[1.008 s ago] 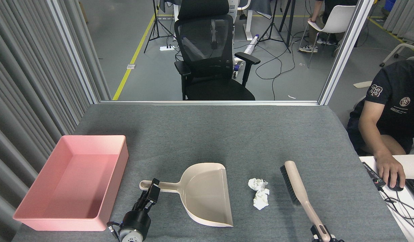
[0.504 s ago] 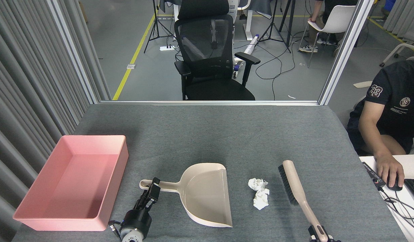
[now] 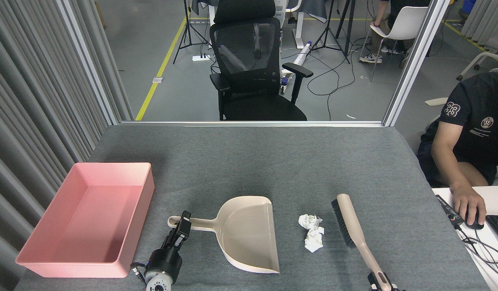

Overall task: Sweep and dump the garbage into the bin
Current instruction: 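Sweep the crumpled white paper into the dustpan with the right gripper's brush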

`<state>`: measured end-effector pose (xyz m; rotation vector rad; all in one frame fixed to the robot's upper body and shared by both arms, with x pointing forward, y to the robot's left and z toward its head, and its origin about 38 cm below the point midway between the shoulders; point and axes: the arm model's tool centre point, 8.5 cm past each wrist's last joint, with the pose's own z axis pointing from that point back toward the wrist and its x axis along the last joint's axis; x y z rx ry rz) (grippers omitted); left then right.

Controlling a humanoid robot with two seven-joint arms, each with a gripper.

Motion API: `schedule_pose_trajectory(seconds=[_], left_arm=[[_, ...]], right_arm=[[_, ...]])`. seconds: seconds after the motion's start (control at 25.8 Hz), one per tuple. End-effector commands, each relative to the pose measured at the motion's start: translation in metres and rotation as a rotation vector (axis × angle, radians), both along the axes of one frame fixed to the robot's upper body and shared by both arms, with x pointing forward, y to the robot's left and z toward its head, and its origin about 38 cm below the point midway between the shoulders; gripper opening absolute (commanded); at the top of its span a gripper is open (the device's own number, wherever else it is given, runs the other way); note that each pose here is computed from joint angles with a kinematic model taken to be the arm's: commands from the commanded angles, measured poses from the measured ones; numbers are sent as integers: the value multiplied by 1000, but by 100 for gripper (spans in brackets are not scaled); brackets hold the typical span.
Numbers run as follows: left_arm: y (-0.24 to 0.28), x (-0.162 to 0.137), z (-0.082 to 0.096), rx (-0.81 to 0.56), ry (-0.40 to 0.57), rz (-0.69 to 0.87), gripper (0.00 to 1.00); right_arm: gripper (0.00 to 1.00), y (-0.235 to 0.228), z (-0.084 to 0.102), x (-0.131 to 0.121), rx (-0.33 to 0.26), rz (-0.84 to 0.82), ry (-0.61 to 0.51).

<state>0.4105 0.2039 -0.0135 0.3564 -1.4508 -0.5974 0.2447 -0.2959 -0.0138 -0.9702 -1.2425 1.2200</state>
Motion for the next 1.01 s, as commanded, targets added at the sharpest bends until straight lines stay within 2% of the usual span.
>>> schedule_pose_trajectory(seconds=[0.0, 0.27, 0.54, 0.74, 0.97], left_arm=[[1, 0, 0, -1, 4, 1, 46], [2, 0, 2, 0, -17, -6, 32], [-1, 1, 6, 83, -36, -29, 32], [-3, 1, 7, 77, -40, -26, 32], [-4, 2, 13, 77, -60, -24, 32]], right_arm=[[18, 4, -1, 0, 10, -3, 0], [18, 12, -5, -6, 28, 2, 3], [15, 25, -13, -17, 48, 16, 25], [13, 28, -16, -19, 53, 13, 35], [13, 70, -22, -13, 96, 47, 52]])
